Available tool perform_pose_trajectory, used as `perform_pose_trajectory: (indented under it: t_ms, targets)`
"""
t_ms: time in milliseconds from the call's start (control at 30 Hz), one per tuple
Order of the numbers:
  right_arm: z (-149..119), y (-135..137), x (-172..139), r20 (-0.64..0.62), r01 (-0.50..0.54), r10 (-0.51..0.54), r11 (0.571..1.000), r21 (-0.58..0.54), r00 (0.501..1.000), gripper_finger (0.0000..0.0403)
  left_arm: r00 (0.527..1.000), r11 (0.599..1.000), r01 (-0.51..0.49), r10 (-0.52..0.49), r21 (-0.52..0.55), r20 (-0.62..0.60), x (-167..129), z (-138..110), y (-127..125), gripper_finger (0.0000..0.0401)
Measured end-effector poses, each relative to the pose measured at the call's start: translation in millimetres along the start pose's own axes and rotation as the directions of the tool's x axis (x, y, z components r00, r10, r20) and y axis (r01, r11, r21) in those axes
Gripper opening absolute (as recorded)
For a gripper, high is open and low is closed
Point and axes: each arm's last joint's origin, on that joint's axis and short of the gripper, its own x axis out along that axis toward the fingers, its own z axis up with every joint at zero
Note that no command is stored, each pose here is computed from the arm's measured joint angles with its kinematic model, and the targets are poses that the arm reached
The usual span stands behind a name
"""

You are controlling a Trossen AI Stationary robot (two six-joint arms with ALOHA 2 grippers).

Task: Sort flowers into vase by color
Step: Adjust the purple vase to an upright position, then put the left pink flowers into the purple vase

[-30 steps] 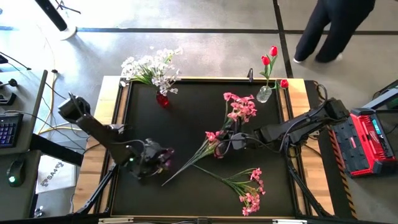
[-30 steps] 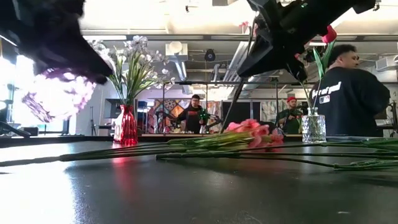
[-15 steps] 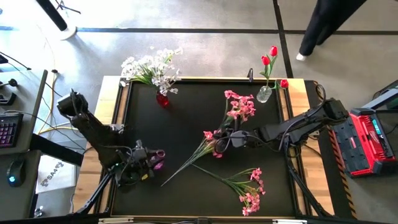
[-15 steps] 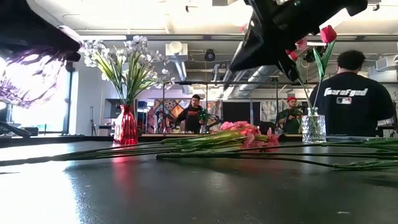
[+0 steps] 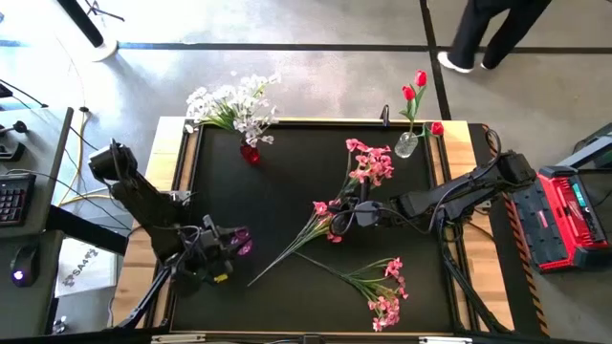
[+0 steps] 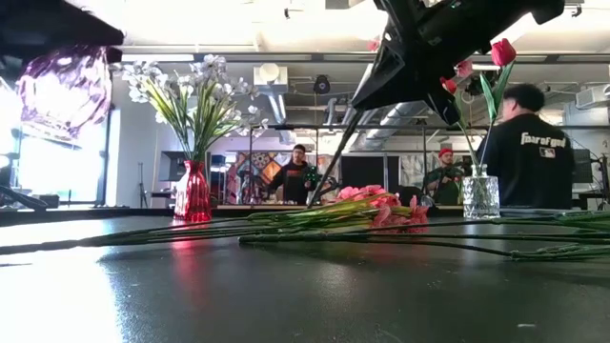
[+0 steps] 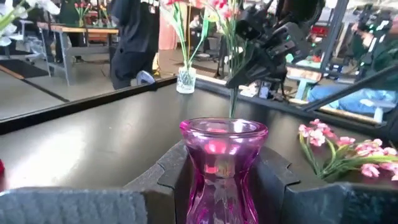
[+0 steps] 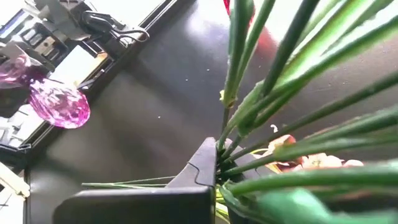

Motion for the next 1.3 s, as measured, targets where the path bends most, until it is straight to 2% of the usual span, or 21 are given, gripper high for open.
perform_pose_trajectory:
  t_ms: [133,400,633,800,1300]
  targets:
    - [0,1,0,-0.008,-0.012,0.012,1.0,-0.001,1.0,0.0,1.0,1.0,0.004,-0.004,0.016,-0.001,-1,-6,3,0.0106]
    - [0,1,0,-0.016,-0.018,0.018,1.0,-0.007,1.0,0.0,1.0,0.998,-0.005,0.004,-0.063,-0.005,1,-29,3,0.011]
    - [0,1,0,-0.021,-0.021,0.021,1.0,-0.015,1.0,0.0,1.0,0.988,-0.013,0.014,-0.156,0.0,2,-51,0,0.0144]
    - [0,1,0,-0.03,-0.028,0.027,1.0,-0.015,0.999,0.0,0.999,0.995,0.006,-0.009,-0.102,-0.031,2,-54,-3,0.0174]
    - [-1,1,0,-0.057,-0.05,0.048,0.998,-0.033,0.997,0.0,0.999,0.999,0.008,-0.01,-0.036,-0.048,7,-48,-6,0.0176]
